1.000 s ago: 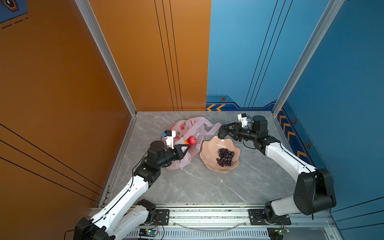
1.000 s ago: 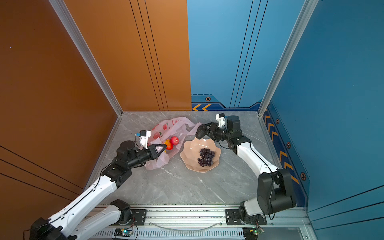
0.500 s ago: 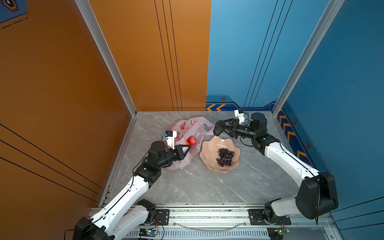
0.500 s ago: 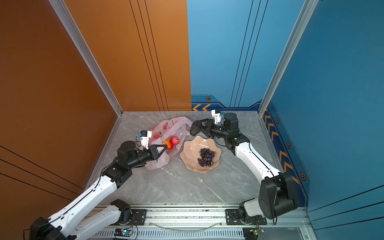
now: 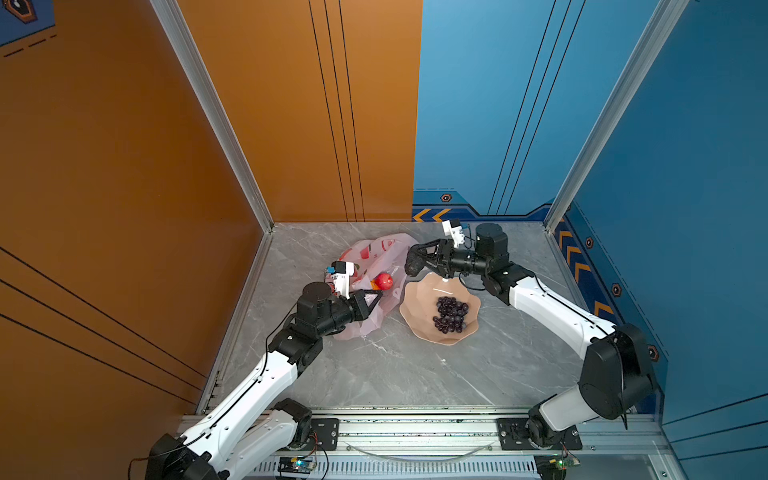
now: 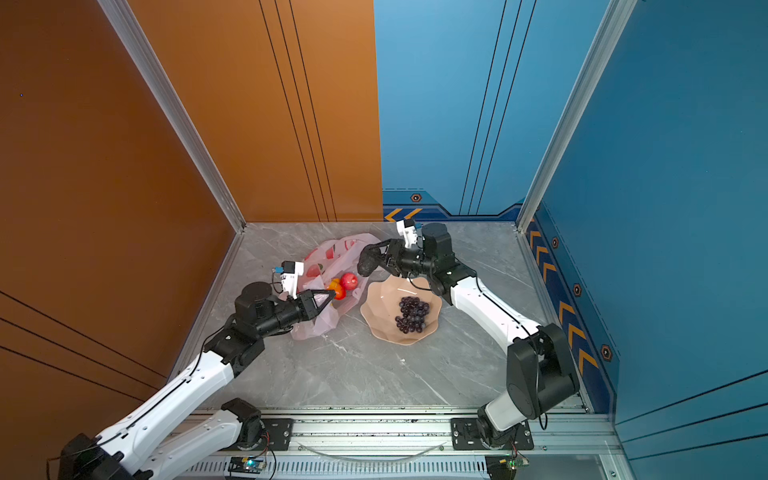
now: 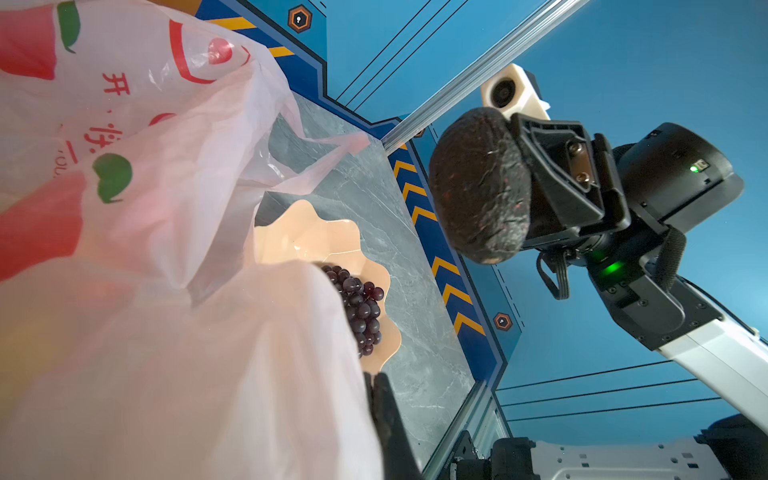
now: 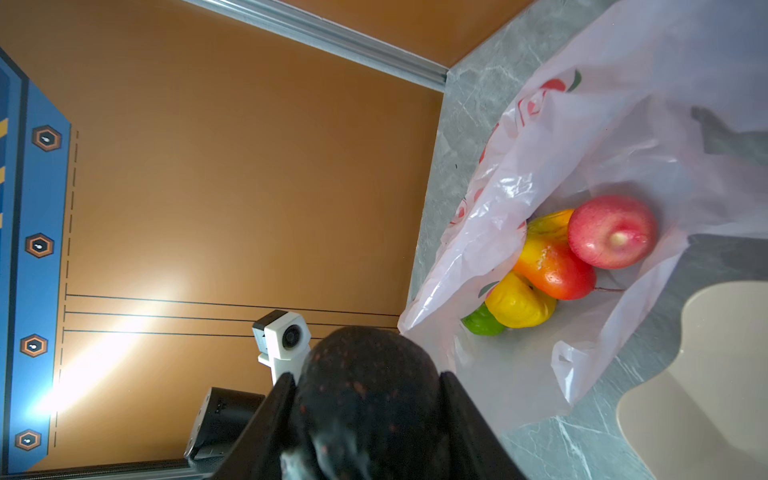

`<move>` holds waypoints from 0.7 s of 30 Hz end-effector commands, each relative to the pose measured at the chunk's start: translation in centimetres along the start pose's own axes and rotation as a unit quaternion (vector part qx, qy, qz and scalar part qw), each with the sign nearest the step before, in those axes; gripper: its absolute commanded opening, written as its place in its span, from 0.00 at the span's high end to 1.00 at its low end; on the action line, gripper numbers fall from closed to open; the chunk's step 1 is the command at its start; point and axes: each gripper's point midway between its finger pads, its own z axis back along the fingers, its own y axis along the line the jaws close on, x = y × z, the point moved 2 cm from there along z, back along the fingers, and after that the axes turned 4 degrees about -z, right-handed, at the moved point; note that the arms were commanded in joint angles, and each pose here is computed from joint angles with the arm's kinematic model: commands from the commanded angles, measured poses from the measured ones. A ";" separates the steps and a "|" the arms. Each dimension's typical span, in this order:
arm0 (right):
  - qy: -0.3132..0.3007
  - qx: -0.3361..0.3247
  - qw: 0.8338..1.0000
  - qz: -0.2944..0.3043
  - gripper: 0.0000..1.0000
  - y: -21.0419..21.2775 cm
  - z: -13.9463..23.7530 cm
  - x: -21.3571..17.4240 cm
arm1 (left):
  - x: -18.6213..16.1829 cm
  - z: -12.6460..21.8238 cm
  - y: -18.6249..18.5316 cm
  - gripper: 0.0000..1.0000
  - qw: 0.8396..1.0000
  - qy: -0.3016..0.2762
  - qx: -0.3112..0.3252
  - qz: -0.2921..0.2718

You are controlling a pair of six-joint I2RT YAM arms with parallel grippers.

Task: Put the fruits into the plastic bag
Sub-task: 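Carry the avocado with the right gripper into the bag mouth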

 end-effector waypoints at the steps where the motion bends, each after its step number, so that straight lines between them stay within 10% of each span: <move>1: 0.013 0.016 1.000 0.013 0.58 1.2 -1.9 -0.4 | 1.4 0.1 -1.5 1.00 1.000 -0.020 -0.014 -0.015; 21: 0.125 -0.147 0.980 -0.041 0.60 -8.4 -9.2 -5.2 | 1.8 0.5 -2.7 1.00 0.999 -0.015 -0.028 -0.031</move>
